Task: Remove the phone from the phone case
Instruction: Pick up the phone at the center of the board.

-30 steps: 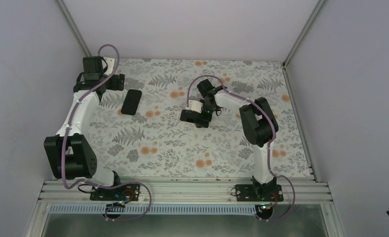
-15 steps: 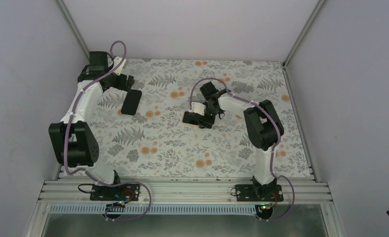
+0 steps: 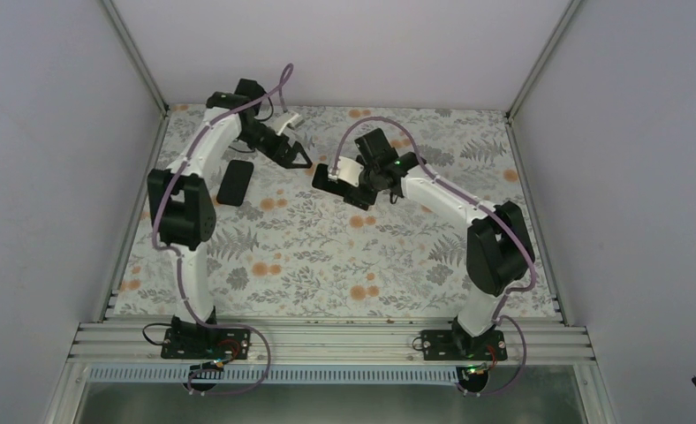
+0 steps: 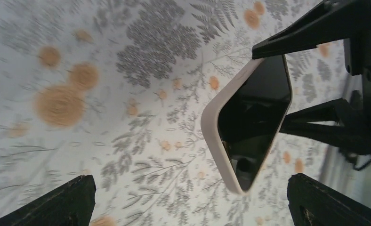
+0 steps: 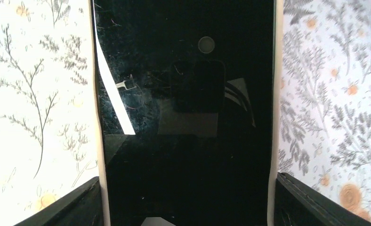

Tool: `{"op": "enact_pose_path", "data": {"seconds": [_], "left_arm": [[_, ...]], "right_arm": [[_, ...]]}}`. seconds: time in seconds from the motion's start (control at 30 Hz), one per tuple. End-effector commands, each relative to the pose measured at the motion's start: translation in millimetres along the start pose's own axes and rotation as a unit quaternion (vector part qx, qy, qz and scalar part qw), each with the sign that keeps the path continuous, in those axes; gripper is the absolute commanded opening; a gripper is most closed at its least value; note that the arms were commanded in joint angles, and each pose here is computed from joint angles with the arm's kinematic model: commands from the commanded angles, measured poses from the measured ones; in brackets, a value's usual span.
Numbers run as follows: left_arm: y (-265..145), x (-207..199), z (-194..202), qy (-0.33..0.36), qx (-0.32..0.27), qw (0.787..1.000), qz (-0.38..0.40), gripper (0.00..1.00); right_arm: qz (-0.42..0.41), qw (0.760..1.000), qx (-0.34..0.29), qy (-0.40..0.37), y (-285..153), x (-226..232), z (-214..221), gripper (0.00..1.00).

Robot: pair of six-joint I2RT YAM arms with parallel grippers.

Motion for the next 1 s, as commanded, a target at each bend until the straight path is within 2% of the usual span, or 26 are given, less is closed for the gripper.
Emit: {"op": "enact_pose_path", "data": {"seconds": [0.0,0.3,0.43,0.5,0.6,0.77,0.83,0.97], "left_arm": [[21.1,2.2,6.3,-0.089,0.052,0.988,0.115,1.0],[43.3,-6.7,-4.7,-0.107,0.062,0.981,0.15,1.0],[45.1,-10.7,-6.9,-0.105,0.061,0.978,0.169,0.92],[46.5,-12.7,-6.3,-0.104,0.063,0.977,0.177,0.79],[50.9,-13.6,-3.7,-0.107,0.068,0.974,0.186,0.5],[53.3,-14.7,-1.3,-0.107,0.072,0.973,0.193,0.19],[51.9,-15.2,-2.3,-0.103,0.07,0.974,0.192,0.05],[39.8,-24.8,-9.6,-0.068,0.051,0.978,0.19,0.02]], "right_arm": [[0.076,0.997,-0.027,0.01,-15.3,-22.8,-24.0,0.61],[0.094,0.995,-0.043,0.004,-14.8,-30.9,-41.9,0.61],[0.095,0.994,-0.046,0.001,-12.4,-32.2,-46.7,0.61],[0.097,0.994,-0.048,0.002,-12.0,-33.4,-48.5,0.61],[0.104,0.993,-0.05,0.007,-11.6,-35.9,-49.7,0.61],[0.111,0.992,-0.054,0.012,-15.7,-37.2,-51.1,0.61],[0.107,0.992,-0.058,0.009,-19.1,-36.0,-51.8,0.64],[0.059,0.995,-0.085,-0.002,-34.0,-24.4,-53.3,0.85]]}}
Point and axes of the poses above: each gripper's point midway between its finger pads, its own y axis out along the fingers, its own x axis along the line the jaws close on, z = x × y, the point moved 9 cm from there along -y, back along the fingers, and after that the axes turned 14 degrees about -y, right-handed, at the moved point
